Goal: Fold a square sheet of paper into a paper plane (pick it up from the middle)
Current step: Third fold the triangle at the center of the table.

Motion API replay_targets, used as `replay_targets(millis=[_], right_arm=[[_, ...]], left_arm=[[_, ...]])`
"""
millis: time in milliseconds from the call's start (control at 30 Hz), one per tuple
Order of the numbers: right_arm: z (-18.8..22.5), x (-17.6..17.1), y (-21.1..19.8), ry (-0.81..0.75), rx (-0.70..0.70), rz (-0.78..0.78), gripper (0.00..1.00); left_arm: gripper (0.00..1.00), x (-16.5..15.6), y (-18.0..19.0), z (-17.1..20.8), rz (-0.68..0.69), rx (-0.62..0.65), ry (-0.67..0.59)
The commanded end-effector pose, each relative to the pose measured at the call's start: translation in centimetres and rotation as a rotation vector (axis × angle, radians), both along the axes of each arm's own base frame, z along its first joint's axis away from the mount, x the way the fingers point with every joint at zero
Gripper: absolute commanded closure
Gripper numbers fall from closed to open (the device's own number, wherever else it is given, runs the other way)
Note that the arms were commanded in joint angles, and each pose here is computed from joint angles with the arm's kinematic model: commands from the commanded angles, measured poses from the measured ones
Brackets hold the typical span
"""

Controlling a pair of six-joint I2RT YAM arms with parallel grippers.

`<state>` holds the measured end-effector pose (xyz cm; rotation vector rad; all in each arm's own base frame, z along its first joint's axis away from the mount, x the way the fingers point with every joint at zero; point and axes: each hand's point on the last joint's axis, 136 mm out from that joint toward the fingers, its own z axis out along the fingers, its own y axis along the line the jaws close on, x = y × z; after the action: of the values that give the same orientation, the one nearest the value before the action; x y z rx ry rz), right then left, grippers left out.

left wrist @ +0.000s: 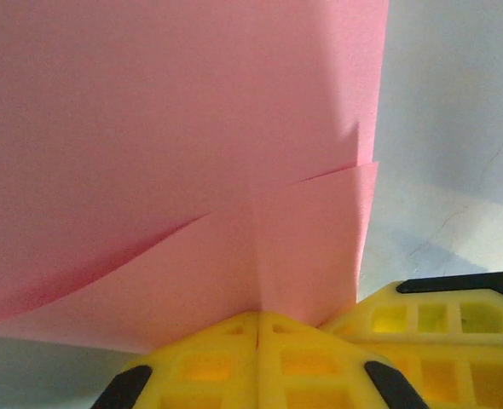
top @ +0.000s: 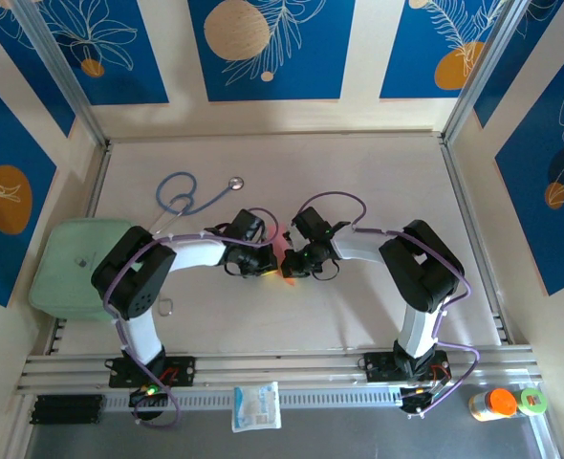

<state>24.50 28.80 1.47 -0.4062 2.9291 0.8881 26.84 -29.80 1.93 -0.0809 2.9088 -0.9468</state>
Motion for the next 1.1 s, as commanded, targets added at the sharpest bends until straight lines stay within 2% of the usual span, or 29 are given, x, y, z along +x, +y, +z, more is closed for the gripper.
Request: replay_targets(millis=[0,300,633,867,1067], right_arm=[[-3.4,-1.9,-2.9,0.07,-0.165,0.005,0.97],[-4.4,-2.7,-4.8,0.074,-0.233,0.026,0.97],[-4.2,-2.3,-4.7,0.073,-0.219,0.014,0.97],[-3.7,-1.9,-3.9,0.077,-0.183,0.0,0.97],[-3.3,-1.8,-3.4,0.087,-0.158,-0.013,0.97]], left_arm=[[0.93,-0.2,2.0,-2.4,0.009,0.125,0.024],[0.93,1.8,4.7,-2.4,0.037,0.162,0.011],[0.92,4.0,9.9,-2.2,0.119,0.186,0.006],[0.92,5.1,8.7,2.5,0.101,0.123,-0.086],[0.91,3.8,5.7,5.2,0.063,0.043,-0.131]])
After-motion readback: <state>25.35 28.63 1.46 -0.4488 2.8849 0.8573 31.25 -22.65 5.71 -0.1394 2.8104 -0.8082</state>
